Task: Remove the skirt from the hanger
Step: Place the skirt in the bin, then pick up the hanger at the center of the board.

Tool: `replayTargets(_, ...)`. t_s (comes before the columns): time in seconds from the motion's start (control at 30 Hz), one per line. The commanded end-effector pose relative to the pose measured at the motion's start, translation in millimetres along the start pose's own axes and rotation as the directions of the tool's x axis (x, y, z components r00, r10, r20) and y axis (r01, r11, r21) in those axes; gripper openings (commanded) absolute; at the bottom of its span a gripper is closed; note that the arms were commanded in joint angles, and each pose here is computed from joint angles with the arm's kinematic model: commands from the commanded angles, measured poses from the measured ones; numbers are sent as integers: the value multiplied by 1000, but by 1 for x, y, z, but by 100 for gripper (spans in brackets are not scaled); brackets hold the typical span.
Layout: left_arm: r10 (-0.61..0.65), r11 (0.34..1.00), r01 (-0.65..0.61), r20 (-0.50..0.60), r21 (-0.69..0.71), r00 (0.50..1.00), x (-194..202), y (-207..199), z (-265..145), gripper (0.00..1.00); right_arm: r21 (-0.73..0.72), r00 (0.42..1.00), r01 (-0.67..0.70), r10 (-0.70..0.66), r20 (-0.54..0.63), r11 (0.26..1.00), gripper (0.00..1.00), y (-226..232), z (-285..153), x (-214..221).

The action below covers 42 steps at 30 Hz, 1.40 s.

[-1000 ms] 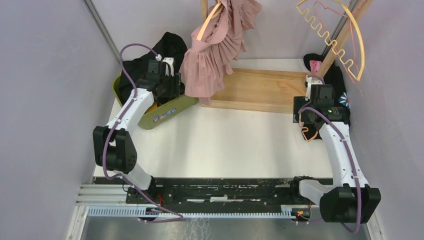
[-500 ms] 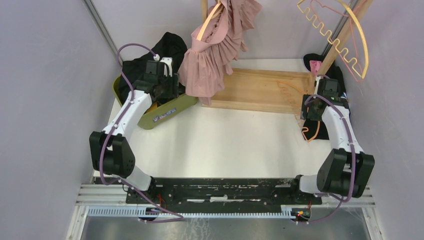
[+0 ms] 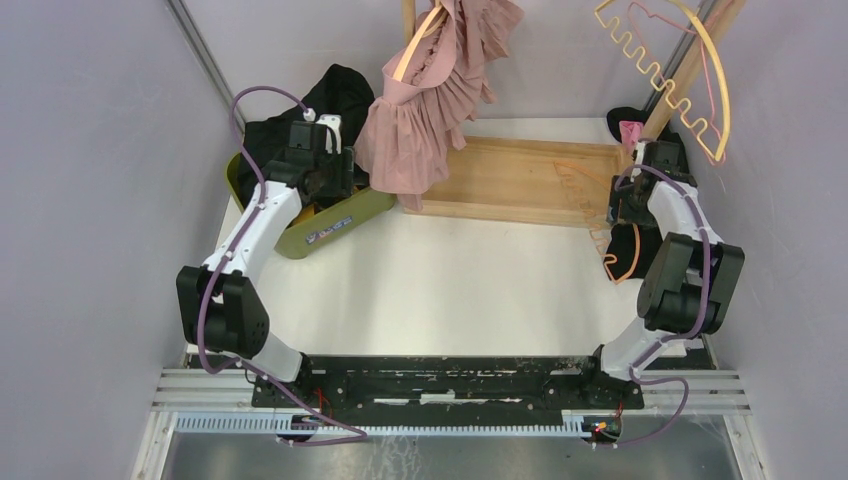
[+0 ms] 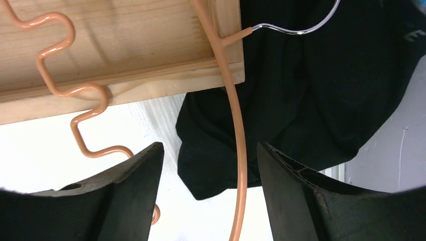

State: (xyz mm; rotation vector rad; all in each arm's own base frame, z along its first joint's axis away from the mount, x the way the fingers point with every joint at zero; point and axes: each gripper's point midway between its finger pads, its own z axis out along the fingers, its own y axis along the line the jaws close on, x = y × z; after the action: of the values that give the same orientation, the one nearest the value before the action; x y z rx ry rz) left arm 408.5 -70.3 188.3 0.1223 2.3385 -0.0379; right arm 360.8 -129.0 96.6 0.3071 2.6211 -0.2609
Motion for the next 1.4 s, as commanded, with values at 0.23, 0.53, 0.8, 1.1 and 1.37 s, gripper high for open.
replayTargets(0.23,33,999,-32,28,-27,999,-13,8,6,72,48,1000,-28,29,-12,998,73,-31,15,31)
replayTargets(0.53,34,999,-34,28,-14,999,-16,6,10,73,-3,997,-71,71,-24,997,41,-22,13,44)
replayTargets(0.8,32,999,-32,44,-5,999,-18,4,5,72,-81,975,-190,198,100,978,2,-3,-28,23)
replayTargets(1.1,23,999,-26,73,43,997,-21,-4,-8,71,-117,983,90,-70,167,989,2,61,-84,24)
replayTargets(1.37,9,998,-14,73,65,997,-13,-9,-16,68,-113,965,175,-147,219,978,2,83,-115,28)
